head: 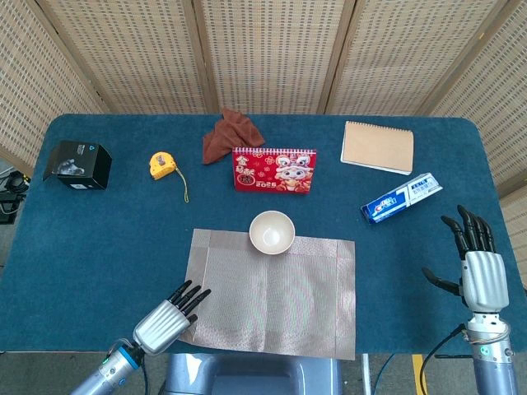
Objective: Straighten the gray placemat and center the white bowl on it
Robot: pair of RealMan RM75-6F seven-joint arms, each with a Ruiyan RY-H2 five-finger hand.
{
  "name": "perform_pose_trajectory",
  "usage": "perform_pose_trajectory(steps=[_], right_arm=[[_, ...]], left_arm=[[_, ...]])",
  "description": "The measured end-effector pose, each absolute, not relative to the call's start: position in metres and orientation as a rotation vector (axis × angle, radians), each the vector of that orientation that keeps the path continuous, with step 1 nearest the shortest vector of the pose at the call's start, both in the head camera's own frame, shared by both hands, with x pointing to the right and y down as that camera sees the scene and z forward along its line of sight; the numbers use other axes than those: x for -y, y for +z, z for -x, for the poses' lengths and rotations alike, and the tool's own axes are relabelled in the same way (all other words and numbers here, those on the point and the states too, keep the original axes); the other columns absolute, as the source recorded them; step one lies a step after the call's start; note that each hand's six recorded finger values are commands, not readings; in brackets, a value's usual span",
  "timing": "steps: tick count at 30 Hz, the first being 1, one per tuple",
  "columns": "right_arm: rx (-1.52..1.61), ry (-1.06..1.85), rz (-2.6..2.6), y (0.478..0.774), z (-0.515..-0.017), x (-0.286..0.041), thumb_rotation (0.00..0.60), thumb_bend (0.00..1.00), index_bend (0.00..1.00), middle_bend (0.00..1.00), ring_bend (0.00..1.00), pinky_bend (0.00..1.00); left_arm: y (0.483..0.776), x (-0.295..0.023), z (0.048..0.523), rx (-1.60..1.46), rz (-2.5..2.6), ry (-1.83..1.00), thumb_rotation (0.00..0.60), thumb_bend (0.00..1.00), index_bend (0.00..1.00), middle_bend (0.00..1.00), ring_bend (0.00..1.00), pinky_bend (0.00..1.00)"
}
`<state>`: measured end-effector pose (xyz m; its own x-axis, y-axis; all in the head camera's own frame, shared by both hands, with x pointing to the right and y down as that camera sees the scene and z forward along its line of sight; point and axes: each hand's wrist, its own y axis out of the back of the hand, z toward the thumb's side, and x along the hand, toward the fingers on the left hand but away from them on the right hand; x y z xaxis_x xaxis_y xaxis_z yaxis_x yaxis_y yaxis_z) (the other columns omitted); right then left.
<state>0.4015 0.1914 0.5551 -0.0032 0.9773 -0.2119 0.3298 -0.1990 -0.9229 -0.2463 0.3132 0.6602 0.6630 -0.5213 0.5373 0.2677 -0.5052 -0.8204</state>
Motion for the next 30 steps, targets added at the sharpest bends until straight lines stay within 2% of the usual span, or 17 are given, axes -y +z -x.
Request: perform_pose_trajectory(steps=[18, 20, 25, 27, 30], right_arm=[[1.370, 1.221, 1.600, 0.556, -0.400, -0.192, 0.600, 0.17, 0.19, 0.00, 0.00, 0.00], [1.369, 1.224, 1.600, 0.556, -0.400, -0.192, 0.600, 0.17, 0.19, 0.00, 0.00, 0.00], [1.365, 1.227, 1.598, 0.557, -0.400, -0.193, 0.600, 0.17, 0.19, 0.00, 0.00, 0.00], [1.363, 1.230, 1.598, 0.557, -0.400, -0.193, 0.600, 0.17, 0.19, 0.00, 0.00, 0.00], [1.358, 1.232, 1.599, 0.558, -0.399, -0.193, 0.600, 0.17, 0.19, 0.00, 0.00, 0.00]], left_arm=[[0.657, -0.323, 0.245, -0.189, 1.933, -0.954, 0.600, 0.45, 0.70, 0.00, 0.00, 0.00], [0.656, -0.324, 0.244, -0.190, 1.938, -0.950, 0.600, 0.44, 0.63, 0.00, 0.00, 0.00], [0.656, -0.322, 0.248, -0.190, 1.934, -0.963, 0.600, 0.25, 0.20, 0.00, 0.00, 0.00], [0.656, -0.320, 0.251, -0.192, 1.934, -0.974, 0.600, 0.21, 0.12, 0.00, 0.00, 0.00], [0.653, -0.315, 0.257, -0.212, 1.938, -0.993, 0.600, 0.19, 0.09, 0.00, 0.00, 0.00]])
